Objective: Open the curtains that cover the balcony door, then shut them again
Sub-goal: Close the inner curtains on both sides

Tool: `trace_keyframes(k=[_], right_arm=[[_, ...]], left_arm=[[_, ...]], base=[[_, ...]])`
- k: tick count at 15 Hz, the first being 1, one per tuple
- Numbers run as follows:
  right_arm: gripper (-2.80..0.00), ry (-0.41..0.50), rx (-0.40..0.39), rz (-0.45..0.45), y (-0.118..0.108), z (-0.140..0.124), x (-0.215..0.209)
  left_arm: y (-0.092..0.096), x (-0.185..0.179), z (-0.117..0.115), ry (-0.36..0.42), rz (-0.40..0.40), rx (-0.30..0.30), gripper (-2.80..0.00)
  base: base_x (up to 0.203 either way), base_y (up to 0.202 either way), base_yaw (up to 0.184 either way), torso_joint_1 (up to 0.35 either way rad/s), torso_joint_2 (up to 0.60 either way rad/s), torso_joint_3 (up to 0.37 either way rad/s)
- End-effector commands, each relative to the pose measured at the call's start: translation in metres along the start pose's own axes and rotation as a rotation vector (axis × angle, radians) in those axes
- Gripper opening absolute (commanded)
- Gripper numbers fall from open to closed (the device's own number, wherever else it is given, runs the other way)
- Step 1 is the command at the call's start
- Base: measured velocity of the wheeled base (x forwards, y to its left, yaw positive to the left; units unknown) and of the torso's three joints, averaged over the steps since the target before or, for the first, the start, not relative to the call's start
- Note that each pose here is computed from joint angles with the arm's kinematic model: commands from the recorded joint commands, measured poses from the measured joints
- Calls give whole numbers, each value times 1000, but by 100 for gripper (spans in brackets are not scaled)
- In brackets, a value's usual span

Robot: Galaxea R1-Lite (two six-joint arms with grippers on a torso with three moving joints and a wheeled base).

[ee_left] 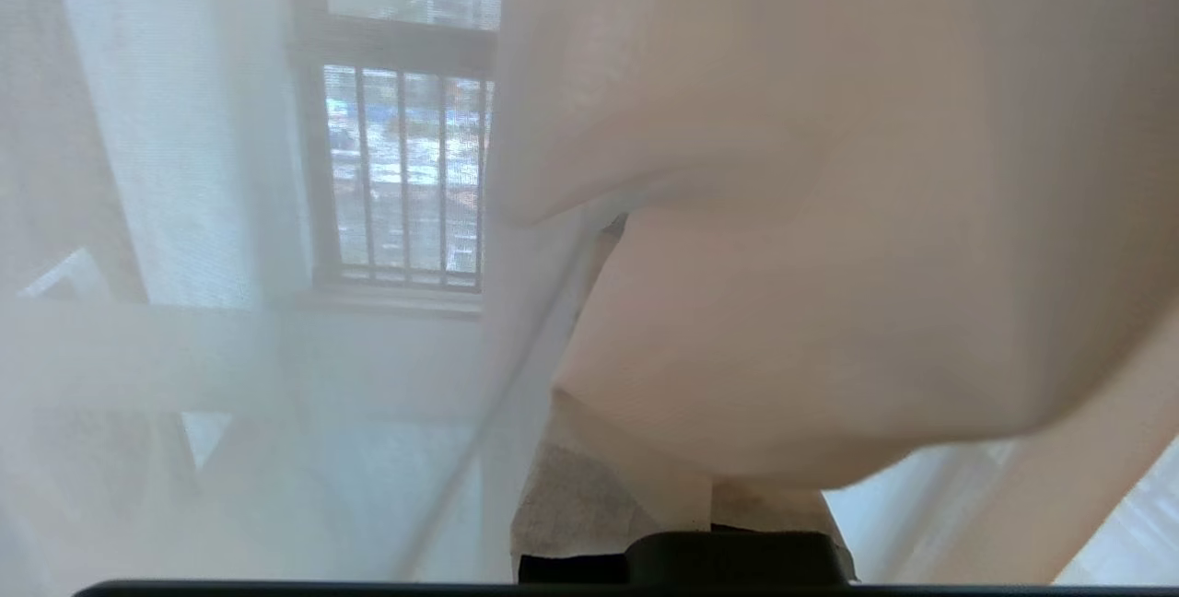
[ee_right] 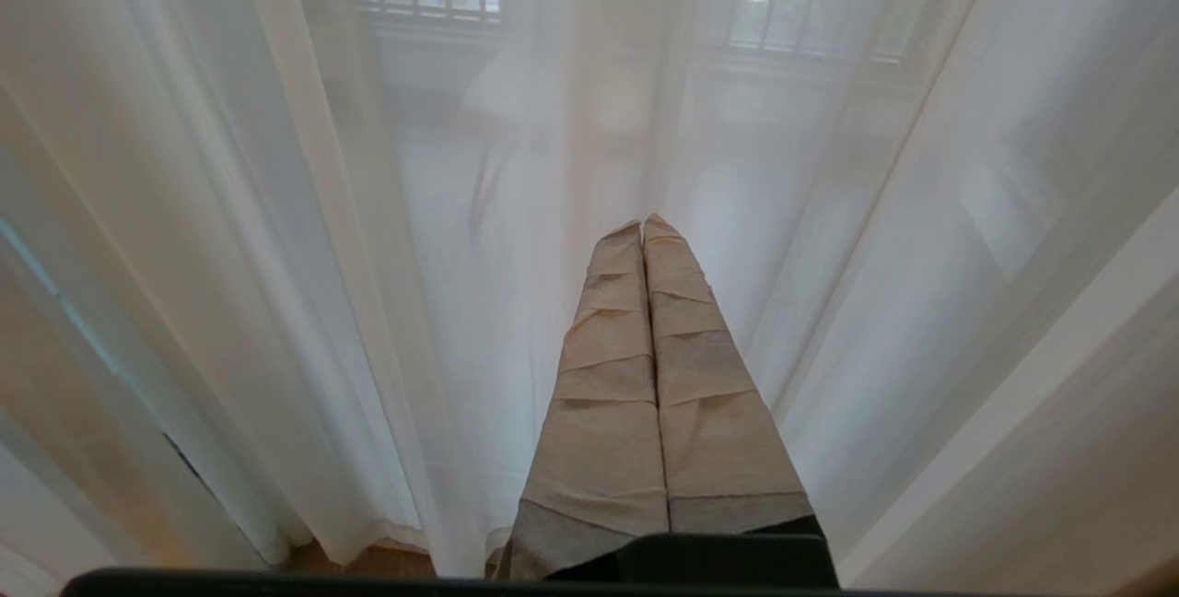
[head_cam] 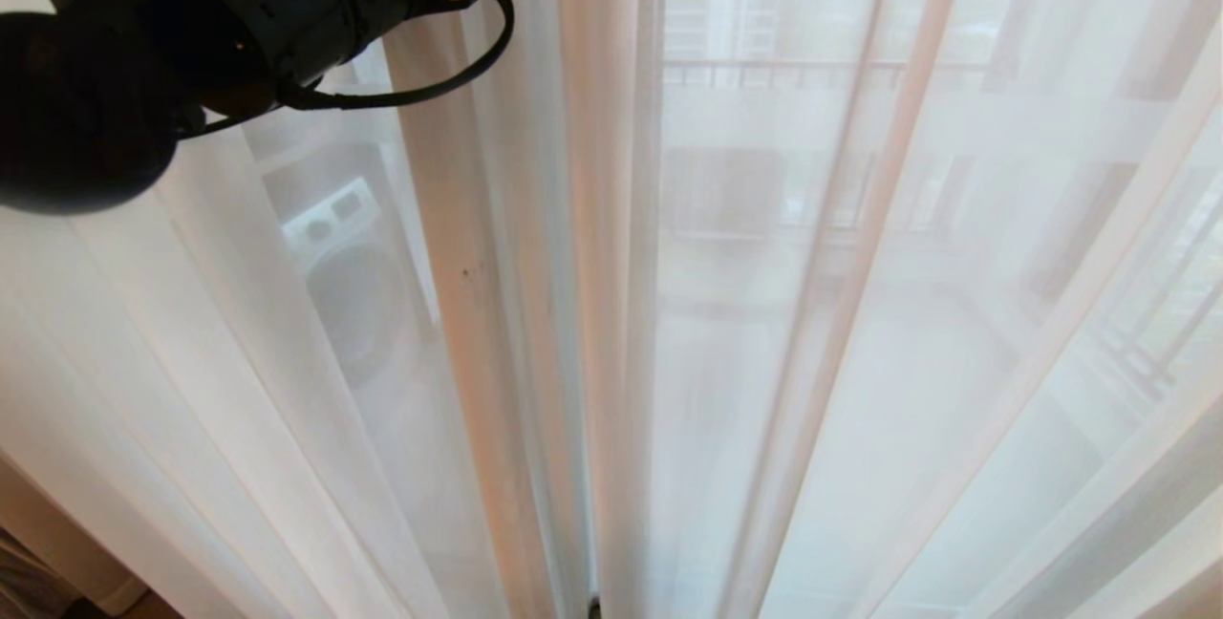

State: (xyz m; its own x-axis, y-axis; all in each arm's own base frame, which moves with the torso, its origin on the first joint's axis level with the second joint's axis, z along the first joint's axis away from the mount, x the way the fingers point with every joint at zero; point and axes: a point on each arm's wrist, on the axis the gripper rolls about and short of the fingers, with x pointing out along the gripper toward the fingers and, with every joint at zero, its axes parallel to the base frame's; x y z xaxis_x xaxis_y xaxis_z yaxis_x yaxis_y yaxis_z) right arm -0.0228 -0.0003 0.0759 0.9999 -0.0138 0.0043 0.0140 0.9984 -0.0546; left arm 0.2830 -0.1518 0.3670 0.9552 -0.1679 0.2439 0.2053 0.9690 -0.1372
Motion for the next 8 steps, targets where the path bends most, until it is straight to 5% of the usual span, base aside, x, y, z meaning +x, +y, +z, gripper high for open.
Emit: trace_keyframes(k=[1, 3, 4, 8], right_arm=[[-280, 0, -1, 0, 0, 0, 0], [-280, 0, -1, 0, 0, 0, 0], [-280, 0, -1, 0, 0, 0, 0], [-280, 1, -1, 0, 0, 0, 0]], left_arm=[[2, -5, 4, -8, 3, -3, -280], [2, -6, 4, -6, 2, -3, -280], [1, -6, 4, -6, 1, -4, 0], [3, -11, 5, -1, -1, -3, 0]], base=[[0, 0, 0, 0, 0, 0], [0, 0, 0, 0, 0, 0], [0, 0, 0, 0, 0, 0], [0, 0, 0, 0, 0, 0]])
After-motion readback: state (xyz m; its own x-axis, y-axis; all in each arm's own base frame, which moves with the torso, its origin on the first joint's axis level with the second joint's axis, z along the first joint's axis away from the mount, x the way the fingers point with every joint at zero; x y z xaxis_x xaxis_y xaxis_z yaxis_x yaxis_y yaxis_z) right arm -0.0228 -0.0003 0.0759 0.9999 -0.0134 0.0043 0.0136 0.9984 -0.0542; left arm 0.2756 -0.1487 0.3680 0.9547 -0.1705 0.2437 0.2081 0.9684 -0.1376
